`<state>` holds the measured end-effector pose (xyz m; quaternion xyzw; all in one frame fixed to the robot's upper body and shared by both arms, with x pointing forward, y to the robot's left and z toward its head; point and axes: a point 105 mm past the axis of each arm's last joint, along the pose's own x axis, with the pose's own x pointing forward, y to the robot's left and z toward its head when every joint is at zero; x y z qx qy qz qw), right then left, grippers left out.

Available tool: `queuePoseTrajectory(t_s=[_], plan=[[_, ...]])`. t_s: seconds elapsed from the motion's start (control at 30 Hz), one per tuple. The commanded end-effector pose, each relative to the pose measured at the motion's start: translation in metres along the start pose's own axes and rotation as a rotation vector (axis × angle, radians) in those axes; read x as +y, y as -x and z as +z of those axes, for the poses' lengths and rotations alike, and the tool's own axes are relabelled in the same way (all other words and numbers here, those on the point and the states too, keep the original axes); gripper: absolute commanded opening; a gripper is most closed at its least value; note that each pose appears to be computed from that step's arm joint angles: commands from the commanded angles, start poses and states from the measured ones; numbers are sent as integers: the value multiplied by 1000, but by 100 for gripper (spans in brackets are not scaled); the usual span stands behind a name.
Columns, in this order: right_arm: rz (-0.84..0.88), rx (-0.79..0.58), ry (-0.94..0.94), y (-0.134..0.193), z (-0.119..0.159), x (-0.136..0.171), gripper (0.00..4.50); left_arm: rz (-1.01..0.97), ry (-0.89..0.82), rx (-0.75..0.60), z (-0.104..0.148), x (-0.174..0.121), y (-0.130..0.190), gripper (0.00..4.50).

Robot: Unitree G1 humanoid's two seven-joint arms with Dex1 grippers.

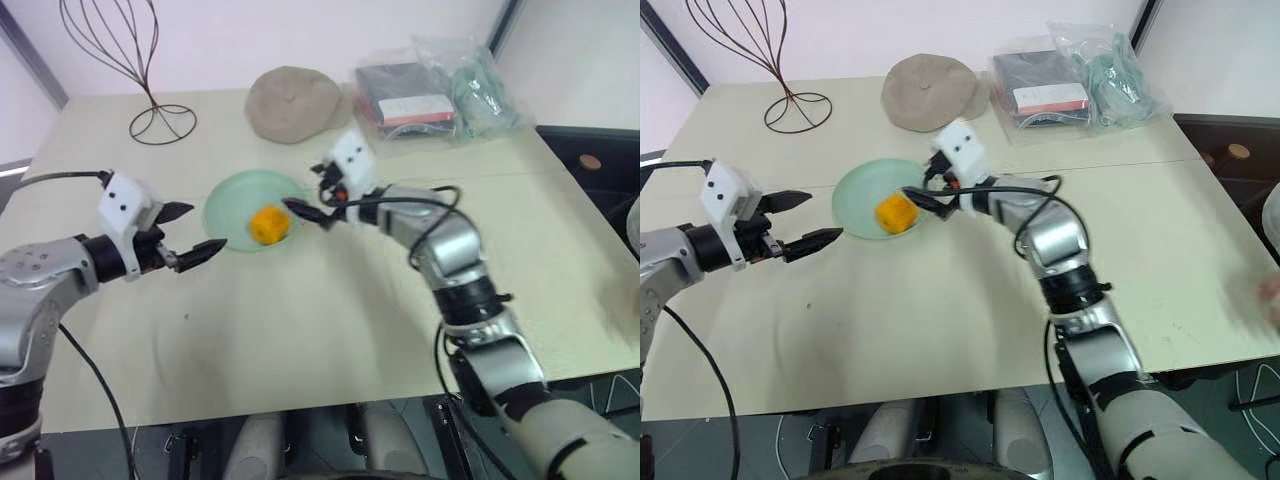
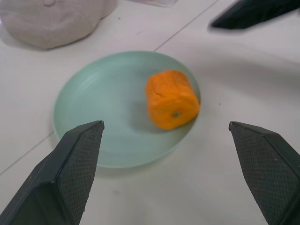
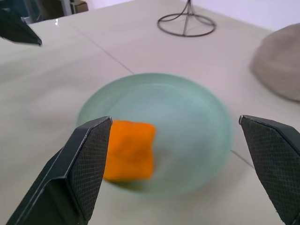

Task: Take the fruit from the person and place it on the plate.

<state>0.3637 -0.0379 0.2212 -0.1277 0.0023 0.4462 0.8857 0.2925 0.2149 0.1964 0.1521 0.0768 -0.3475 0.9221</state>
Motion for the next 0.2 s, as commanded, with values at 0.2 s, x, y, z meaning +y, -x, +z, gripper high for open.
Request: queuePoseTrajectory(t_s=[0.2], plan=[[22, 32, 92, 81, 13, 0, 444, -21, -43, -12, 8, -2, 8, 450]])
